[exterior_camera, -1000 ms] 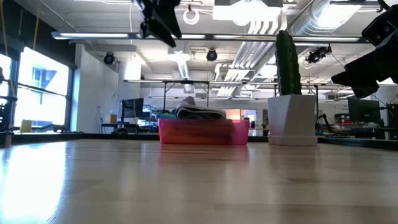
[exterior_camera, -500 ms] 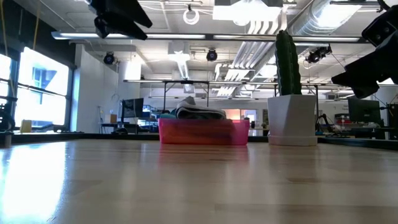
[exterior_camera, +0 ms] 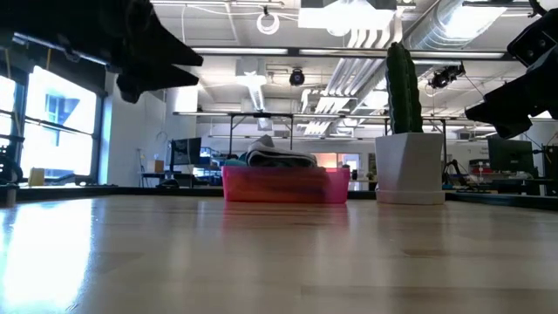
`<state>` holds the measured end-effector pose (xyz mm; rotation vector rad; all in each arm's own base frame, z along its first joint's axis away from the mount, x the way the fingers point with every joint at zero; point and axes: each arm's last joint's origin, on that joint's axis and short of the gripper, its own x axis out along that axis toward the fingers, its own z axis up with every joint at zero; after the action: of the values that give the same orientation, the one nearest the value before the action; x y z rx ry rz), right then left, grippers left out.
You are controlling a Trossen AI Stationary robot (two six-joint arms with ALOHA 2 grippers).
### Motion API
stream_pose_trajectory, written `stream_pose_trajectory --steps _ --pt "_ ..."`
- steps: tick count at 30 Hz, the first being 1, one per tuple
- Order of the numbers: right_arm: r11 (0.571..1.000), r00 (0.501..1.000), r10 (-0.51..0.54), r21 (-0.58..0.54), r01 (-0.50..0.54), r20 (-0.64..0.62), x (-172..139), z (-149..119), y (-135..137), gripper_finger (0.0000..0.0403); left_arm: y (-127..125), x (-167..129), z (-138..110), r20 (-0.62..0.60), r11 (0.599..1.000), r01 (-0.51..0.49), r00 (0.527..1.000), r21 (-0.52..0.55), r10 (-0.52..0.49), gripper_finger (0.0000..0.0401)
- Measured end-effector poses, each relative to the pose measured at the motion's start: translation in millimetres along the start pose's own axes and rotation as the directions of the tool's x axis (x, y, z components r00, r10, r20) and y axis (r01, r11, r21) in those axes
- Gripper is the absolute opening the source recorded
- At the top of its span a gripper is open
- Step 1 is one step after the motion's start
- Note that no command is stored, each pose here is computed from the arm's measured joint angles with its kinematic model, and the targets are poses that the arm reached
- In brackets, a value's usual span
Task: Fold microfiber towels
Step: Return to Home Position
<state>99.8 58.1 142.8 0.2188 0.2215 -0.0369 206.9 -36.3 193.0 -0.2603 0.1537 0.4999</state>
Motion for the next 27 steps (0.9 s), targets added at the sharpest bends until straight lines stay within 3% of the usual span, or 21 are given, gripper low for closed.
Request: stream_pose_trajectory --steps 6,27 --pt "1.0 1.0 0.0 -0.001 0.0 0.0 0.0 0.0 0.0 0.0165 11.2 -8.8 -14.6 0.094 0.998 0.056 0.994 0.01 -0.057 0.0207" --pt "1.0 1.0 -0.001 -0.003 0.001 -0.003 0.0 -0.4 -0.1 0.0165 45.3 -30.1 -51.2 0.143 0.997 0.043 0.989 -0.065 -0.033 0.0207"
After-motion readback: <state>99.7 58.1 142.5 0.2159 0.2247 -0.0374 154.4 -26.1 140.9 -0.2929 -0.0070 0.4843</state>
